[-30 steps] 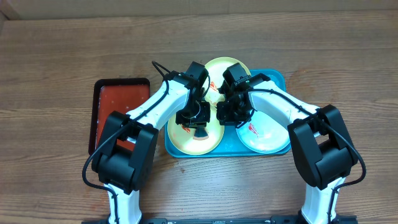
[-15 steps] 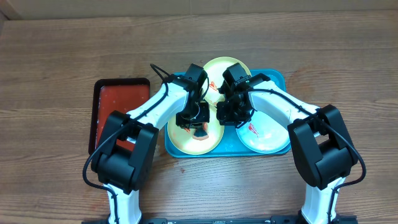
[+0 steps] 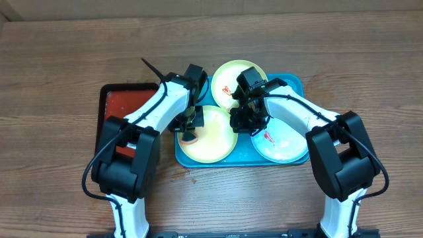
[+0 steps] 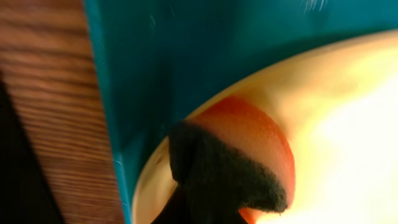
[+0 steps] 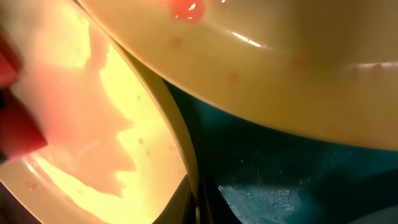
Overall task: Clean dirty plates on tray and stack at the side
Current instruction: 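Scrub the yellow plate with the sponge in the left gripper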
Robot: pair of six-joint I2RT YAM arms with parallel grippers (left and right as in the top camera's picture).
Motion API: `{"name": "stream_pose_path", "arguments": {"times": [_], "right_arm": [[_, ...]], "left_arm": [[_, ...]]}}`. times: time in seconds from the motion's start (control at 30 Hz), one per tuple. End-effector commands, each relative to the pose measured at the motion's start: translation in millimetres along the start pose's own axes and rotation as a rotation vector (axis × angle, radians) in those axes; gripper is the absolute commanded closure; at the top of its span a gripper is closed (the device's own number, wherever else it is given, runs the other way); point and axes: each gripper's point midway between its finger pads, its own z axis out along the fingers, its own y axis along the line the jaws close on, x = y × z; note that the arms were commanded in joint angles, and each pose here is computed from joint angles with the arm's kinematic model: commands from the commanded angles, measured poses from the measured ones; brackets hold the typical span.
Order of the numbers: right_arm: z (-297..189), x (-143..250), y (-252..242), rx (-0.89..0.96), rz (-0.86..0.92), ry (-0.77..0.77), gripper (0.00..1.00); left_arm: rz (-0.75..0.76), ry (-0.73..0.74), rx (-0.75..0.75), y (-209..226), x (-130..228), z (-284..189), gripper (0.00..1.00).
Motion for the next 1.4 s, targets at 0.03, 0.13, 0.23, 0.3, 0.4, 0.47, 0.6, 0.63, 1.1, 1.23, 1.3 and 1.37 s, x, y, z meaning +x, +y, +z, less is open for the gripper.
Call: {"name": "stream_pose_path", "arguments": {"times": [0.03, 0.13, 0.23, 0.3, 0.4, 0.47, 0.6, 0.63, 1.1, 1.23, 1.3, 1.37], "right_arm": [[0, -1, 0, 0.002, 0.004, -0.001, 0.95], [0, -1, -1, 0.003, 0.005, 0.0, 0.95], [0, -1, -1, 0.003, 0.004, -0.001, 0.95], [0, -1, -1, 0.003, 0.004, -0.001, 0.95], [0, -1, -1, 0.002, 0.005, -0.001, 0.95], [0, -1, -1, 0.002, 0.005, -0.001, 0.95], [0, -1, -1, 0.002, 0.005, -0.001, 0.96], [0, -1, -1, 0.002, 0.005, -0.001, 0.96], [0, -1, -1, 0.002, 0.005, -0.001, 0.96], [0, -1, -1, 0.002, 0.005, -0.001, 0.96], [-1, -2, 1, -0.003, 0.004, -0.002, 0.96], [-5, -5, 3, -0.003, -0.001, -0.008, 0.96]], "left_arm": [[-0.008, -0.047, 0.131, -27, -25, -25, 0.96], [0.003, -0.014, 0.271, -50, -24, -36, 0.96], [0.026, 0.018, 0.346, -63, -17, -38, 0.96], [0.045, 0.027, 0.341, -61, -14, -35, 0.96], [0.078, 0.044, 0.331, -58, -5, -19, 0.96], [0.08, 0.047, 0.33, -56, -1, -9, 0.96], [0.088, 0.041, 0.327, -53, 5, 10, 0.96], [0.091, 0.031, 0.315, -51, 4, 13, 0.96], [-0.034, -0.161, -0.23, 41, -34, -8, 0.96], [-0.058, -0.185, -0.214, 36, -44, -25, 0.96], [-0.081, -0.196, -0.207, 35, -49, -39, 0.96], [-0.109, -0.209, -0.199, 36, -56, -57, 0.96]]}}
